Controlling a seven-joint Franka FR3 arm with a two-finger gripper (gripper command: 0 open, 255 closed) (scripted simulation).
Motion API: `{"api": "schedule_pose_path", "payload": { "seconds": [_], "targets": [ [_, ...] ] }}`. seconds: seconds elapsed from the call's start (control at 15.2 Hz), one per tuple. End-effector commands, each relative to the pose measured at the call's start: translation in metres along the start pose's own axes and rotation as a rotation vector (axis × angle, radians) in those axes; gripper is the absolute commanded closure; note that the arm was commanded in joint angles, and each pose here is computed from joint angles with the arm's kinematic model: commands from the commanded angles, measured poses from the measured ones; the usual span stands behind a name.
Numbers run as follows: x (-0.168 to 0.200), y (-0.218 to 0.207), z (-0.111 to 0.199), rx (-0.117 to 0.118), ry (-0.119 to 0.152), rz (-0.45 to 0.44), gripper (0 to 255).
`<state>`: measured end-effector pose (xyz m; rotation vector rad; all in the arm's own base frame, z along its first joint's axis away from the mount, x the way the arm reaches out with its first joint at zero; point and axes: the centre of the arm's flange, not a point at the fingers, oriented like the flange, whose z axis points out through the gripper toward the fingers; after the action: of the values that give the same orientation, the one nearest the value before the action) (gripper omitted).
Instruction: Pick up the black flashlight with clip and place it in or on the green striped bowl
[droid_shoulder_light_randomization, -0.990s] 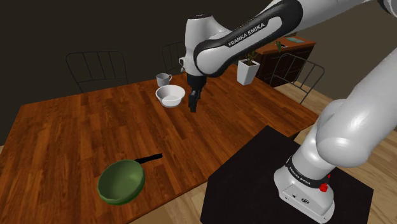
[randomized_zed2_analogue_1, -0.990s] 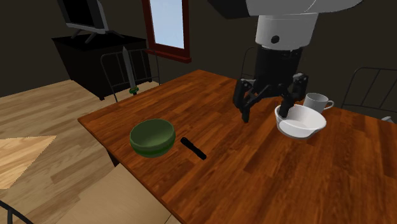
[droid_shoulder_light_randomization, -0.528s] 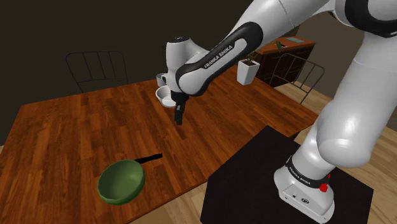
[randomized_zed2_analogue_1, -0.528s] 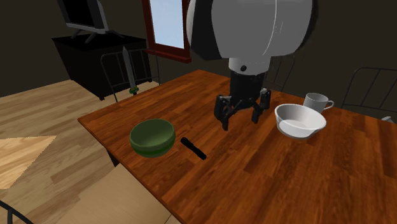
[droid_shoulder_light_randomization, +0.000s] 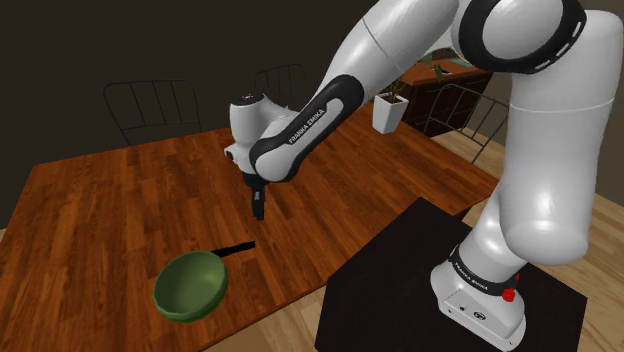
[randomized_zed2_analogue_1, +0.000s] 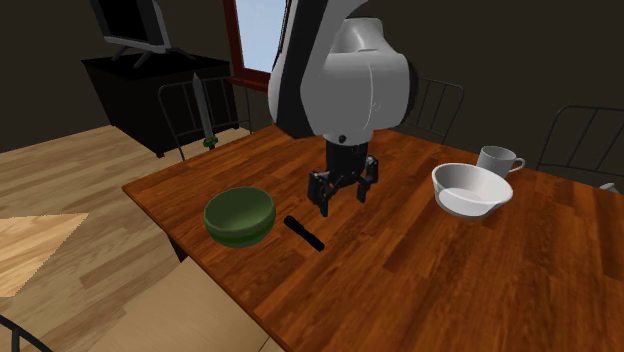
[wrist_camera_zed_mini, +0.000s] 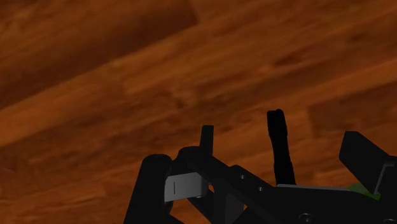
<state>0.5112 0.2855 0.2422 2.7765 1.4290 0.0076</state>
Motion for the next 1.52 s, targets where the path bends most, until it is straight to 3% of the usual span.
{"api": "schedule_pose_path", "payload": {
  "seconds": [0.0,0.59,1.06,1.45],
  "targets": [
    [0.020,-0.007,0.020,0.003,0.001,-0.044,0],
    [0.093,-0.049,0.096,0.013,0.003,-0.231,0],
    [0.093,-0.050,0.132,0.013,0.003,-0.231,0],
    [0.093,-0.050,0.136,0.013,0.003,-0.231,0]
  ]
}}
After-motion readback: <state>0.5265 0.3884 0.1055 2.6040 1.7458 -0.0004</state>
